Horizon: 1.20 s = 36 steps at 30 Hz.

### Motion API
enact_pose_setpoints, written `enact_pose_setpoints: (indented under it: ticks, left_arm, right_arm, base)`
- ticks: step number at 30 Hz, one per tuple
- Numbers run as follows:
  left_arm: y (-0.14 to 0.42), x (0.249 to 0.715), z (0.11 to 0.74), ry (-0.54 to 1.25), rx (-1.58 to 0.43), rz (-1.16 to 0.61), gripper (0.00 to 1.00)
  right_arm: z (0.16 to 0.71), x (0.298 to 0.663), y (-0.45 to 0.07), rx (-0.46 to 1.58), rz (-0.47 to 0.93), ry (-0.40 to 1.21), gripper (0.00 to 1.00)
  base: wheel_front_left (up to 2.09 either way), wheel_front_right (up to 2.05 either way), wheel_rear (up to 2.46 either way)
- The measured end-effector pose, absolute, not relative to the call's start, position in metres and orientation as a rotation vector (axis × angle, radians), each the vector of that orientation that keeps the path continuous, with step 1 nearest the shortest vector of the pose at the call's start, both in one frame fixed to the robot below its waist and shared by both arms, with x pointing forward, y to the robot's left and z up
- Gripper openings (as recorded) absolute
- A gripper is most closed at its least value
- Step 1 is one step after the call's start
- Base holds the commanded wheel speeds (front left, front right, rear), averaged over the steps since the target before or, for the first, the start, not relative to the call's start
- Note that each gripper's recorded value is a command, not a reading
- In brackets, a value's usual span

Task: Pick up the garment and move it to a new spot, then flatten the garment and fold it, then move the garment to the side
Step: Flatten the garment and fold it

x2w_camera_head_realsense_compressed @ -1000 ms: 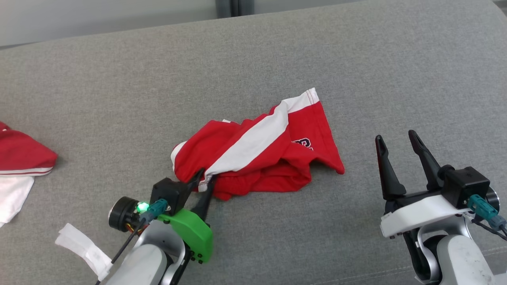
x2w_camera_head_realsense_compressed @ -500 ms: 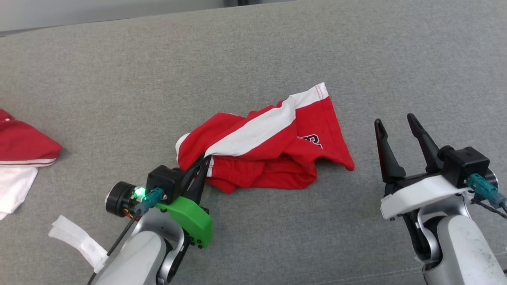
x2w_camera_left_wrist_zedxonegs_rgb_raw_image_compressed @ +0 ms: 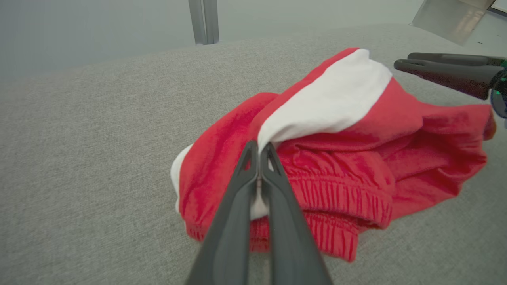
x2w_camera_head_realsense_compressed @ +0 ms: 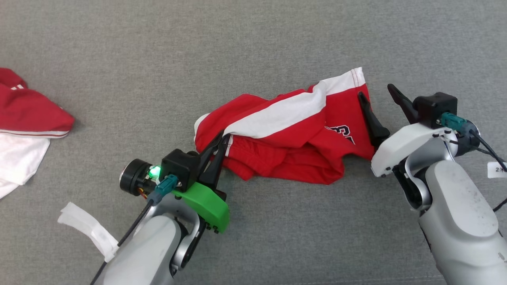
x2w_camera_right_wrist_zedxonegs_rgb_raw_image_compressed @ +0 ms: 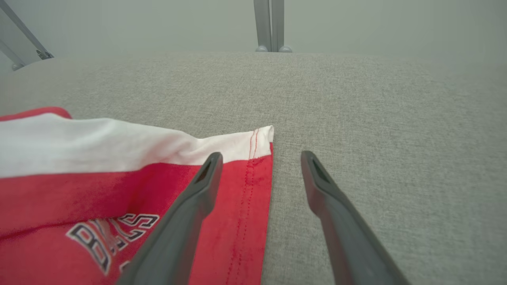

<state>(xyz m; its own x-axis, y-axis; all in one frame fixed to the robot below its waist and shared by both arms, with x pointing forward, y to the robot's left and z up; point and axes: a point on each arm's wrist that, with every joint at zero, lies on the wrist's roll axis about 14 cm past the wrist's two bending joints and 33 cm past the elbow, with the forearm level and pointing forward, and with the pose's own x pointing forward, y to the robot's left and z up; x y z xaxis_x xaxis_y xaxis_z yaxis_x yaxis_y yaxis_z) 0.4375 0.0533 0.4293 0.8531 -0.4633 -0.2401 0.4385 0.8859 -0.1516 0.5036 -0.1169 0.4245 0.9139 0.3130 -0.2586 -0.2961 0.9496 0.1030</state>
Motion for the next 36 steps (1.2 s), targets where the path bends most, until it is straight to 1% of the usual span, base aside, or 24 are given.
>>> enact_pose_setpoints:
  ticks: [7,8,9,10,11,14,17,22,26,29,32,36]
  left_arm:
    - [0.057,0.438,0.424,0.28,-0.104,-0.459,0.0]
    - [0.059,0.438,0.425,0.276,-0.105,-0.455,0.0]
    - [0.061,0.438,0.424,0.275,-0.104,-0.449,0.0]
    - [0.063,0.439,0.425,0.27,-0.104,-0.444,0.0]
    - [0.065,0.439,0.426,0.264,-0.103,-0.438,0.0]
    - [0.07,0.441,0.433,0.233,-0.099,-0.421,0.0]
    - [0.074,0.444,0.446,0.184,-0.088,-0.406,0.0]
    - [0.084,0.451,0.484,0.055,-0.053,-0.382,0.0]
    - [0.092,0.454,0.528,-0.075,-0.018,-0.368,0.0]
    - [0.095,0.452,0.568,-0.188,0.003,-0.37,0.0]
    - [0.095,0.448,0.616,-0.324,0.025,-0.374,0.0]
    - [0.09,0.433,0.687,-0.528,0.048,-0.386,0.0]
  right_arm:
    - [0.389,0.527,-0.101,0.054,0.355,0.374,1.0]
    - [0.386,0.53,-0.099,0.054,0.357,0.381,0.93]
    - [0.385,0.532,-0.098,0.056,0.359,0.382,0.49]
    - [0.384,0.534,-0.097,0.057,0.363,0.383,0.3]
    - [0.384,0.536,-0.095,0.06,0.366,0.383,0.0]
    - [0.386,0.536,-0.095,0.065,0.372,0.375,0.0]
    - [0.4,0.538,-0.098,0.073,0.372,0.314,0.0]
    - [0.449,0.544,-0.107,0.074,0.371,0.132,0.0]
    - [0.508,0.542,-0.117,0.081,0.361,-0.051,0.0]
    - [0.561,0.532,-0.126,0.069,0.352,-0.205,0.0]
    - [0.619,0.512,-0.135,0.041,0.34,-0.377,0.0]
    - [0.696,0.473,-0.151,-0.026,0.305,-0.581,0.0]
  base:
    - [0.0,0.0,0.0]
    - [0.0,0.0,0.0]
    - [0.0,0.0,0.0]
    - [0.0,0.0,0.0]
    - [0.0,0.0,0.0]
    - [0.0,0.0,0.0]
    - [0.0,0.0,0.0]
    - [0.0,0.0,0.0]
    - [0.0,0.0,0.0]
    - [0.0,0.0,0.0]
    - [0.0,0.0,0.0]
    - [0.0,0.0,0.0]
